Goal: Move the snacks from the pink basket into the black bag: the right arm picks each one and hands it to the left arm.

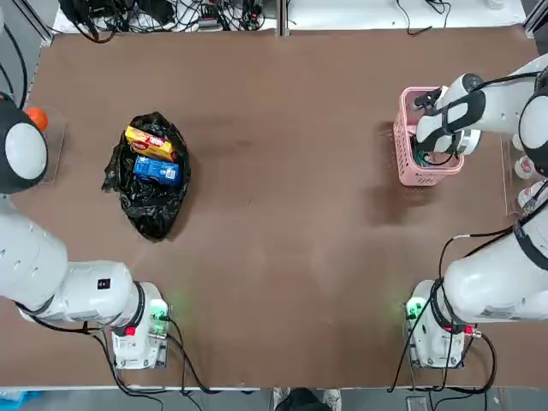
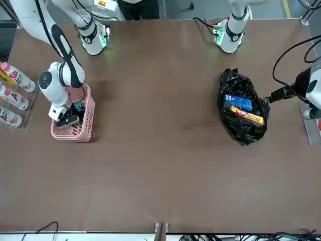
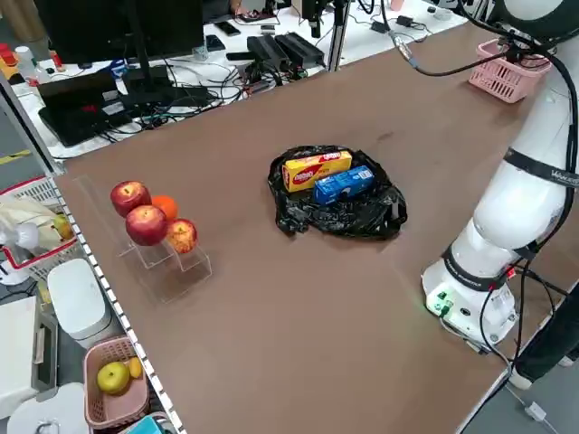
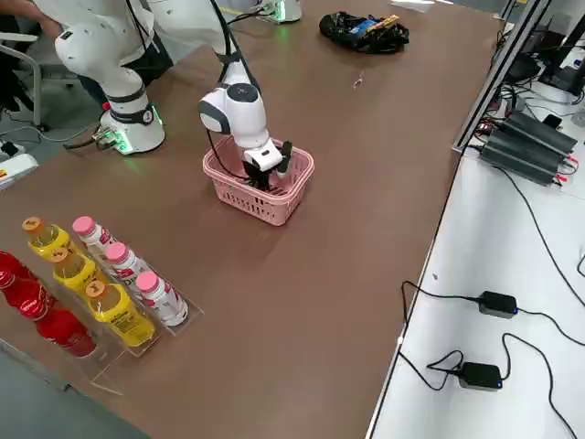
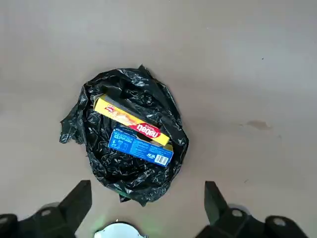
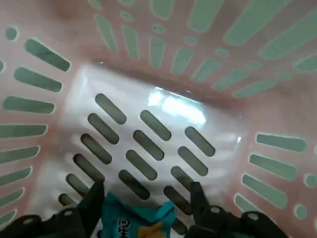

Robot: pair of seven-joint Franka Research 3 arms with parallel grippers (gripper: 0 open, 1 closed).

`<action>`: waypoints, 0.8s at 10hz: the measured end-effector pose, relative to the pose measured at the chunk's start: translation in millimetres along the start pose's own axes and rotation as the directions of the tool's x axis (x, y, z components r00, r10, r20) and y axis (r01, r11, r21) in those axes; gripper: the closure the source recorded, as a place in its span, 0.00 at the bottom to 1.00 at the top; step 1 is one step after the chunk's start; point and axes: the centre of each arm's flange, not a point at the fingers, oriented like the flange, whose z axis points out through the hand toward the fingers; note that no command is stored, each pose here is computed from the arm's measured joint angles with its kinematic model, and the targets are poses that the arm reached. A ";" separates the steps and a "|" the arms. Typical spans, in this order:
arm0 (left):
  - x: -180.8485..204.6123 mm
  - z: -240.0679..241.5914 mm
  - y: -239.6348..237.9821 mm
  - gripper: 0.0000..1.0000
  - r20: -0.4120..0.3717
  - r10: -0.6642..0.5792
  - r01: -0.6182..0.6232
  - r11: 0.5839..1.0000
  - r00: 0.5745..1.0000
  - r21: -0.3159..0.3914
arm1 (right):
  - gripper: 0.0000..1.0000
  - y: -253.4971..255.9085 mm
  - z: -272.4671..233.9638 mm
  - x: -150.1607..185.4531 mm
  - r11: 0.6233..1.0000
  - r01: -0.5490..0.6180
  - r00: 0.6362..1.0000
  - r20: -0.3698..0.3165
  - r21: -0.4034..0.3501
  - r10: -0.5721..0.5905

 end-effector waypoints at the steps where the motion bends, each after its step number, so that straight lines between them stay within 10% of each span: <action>1: 0.0 0.0 0.1 0.00 0.000 0.000 0.000 1.000 1.000 0.000 | 0.33 0.0 0.3 -0.1 1.000 0.000 1.000 0.001 0.000 0.000; 8: 0.0 -0.2 -0.2 0.00 0.000 0.000 0.000 1.000 1.000 0.000 | 0.65 0.6 -0.4 1.4 1.000 0.002 1.000 -0.002 -0.001 -0.002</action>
